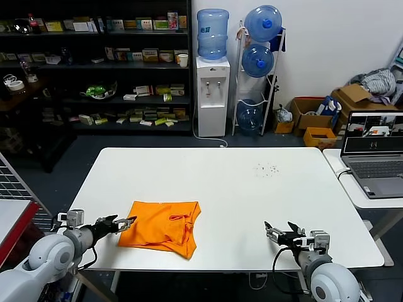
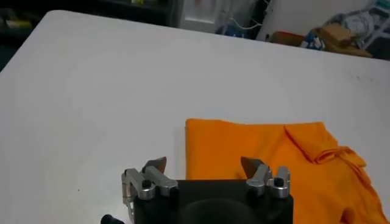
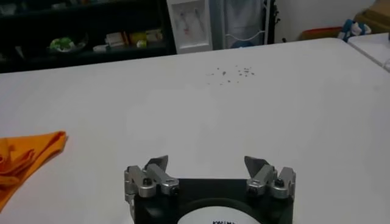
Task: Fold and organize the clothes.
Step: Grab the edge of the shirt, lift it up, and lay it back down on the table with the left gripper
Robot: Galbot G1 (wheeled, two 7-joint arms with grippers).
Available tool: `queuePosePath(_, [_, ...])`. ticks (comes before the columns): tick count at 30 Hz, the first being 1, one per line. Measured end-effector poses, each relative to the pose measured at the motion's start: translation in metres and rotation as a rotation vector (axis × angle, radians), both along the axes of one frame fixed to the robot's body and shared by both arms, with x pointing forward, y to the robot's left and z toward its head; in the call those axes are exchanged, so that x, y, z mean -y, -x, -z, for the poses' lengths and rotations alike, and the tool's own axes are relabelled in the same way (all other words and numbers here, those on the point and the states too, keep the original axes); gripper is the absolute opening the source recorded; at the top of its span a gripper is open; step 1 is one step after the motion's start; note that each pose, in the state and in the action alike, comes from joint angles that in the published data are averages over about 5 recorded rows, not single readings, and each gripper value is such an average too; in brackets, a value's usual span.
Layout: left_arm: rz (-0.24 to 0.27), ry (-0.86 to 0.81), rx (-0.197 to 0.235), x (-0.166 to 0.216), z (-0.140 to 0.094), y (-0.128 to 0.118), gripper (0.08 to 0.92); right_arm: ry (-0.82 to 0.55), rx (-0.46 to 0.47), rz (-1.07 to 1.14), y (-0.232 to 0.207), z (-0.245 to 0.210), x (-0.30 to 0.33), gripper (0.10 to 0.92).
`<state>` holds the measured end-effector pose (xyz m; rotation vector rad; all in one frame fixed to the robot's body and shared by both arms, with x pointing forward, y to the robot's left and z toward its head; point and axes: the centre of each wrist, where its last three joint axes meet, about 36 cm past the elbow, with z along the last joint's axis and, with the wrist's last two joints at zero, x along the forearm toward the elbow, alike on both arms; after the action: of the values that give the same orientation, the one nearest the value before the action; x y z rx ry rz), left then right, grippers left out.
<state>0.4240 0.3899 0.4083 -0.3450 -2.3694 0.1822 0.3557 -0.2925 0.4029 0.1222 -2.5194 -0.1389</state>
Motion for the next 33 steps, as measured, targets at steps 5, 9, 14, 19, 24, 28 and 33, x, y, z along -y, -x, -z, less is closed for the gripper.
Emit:
queuePosePath(5, [0.022, 0.0, -0.017, -0.006, 0.004, -0.008, 0.823, -0.001, -0.001, 0.002, 0.0, 0.0, 0.0, 0.823])
queuePosePath(9, [0.035, -0.003, -0.024, -0.007, 0.006, -0.015, 0.823, 0.001, -0.003, 0.007, 0.001, 0.001, 0.002, 0.823])
queuePosePath(14, [0.053, -0.01, -0.027, -0.003, 0.007, -0.022, 0.783, 0.002, -0.004, 0.012, 0.0, 0.001, 0.004, 0.823])
queuePosePath(19, [0.072, -0.013, -0.041, 0.001, 0.007, -0.024, 0.646, 0.002, -0.005, 0.013, -0.001, 0.001, 0.004, 0.823])
queuePosePath(24, [0.085, -0.022, -0.056, 0.005, 0.009, -0.023, 0.499, 0.0, -0.006, 0.01, -0.001, 0.002, 0.004, 0.823])
queuePosePath(28, [0.089, -0.029, -0.063, 0.005, 0.011, -0.023, 0.399, -0.002, -0.007, 0.008, -0.002, 0.002, 0.003, 0.823])
queuePosePath(33, [0.092, -0.028, -0.059, 0.006, 0.011, -0.024, 0.269, -0.002, -0.008, 0.008, -0.002, 0.003, 0.002, 0.823])
